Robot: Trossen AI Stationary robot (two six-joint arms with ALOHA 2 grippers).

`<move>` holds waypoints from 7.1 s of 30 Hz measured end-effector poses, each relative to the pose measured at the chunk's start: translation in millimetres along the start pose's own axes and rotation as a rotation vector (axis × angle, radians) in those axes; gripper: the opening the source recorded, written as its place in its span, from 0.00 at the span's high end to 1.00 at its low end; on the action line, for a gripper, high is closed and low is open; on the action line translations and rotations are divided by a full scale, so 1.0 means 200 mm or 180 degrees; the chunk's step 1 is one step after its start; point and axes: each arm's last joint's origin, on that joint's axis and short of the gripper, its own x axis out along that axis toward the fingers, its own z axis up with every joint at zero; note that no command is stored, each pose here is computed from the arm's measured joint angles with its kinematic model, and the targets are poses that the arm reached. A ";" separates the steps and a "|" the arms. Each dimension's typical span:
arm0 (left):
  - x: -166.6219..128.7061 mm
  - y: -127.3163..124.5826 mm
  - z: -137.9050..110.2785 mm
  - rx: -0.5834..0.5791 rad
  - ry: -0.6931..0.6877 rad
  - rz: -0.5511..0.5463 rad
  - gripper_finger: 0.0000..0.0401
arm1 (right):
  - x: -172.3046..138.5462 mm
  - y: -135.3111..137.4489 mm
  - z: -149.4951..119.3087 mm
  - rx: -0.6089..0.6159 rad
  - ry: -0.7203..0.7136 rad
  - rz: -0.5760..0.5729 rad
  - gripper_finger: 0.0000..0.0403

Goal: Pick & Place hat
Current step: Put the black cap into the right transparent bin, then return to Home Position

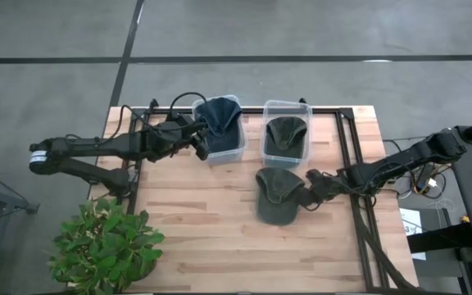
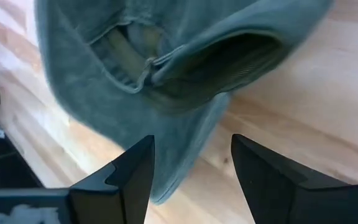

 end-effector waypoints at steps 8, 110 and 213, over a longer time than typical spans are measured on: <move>0.00 0.00 0.00 0.0002 0.0001 0.0000 0.78 | 0.04 -0.07 0.00 0.0105 -0.0052 0.0101 0.49; 0.00 0.00 -0.01 -0.0037 0.0056 -0.0009 0.78 | -0.91 0.50 0.08 -0.2905 -0.1988 0.2542 0.97; -0.24 0.16 -0.24 -0.0115 -0.1131 -0.0972 0.78 | -0.75 0.48 0.66 -0.0053 -0.1437 -0.1148 0.58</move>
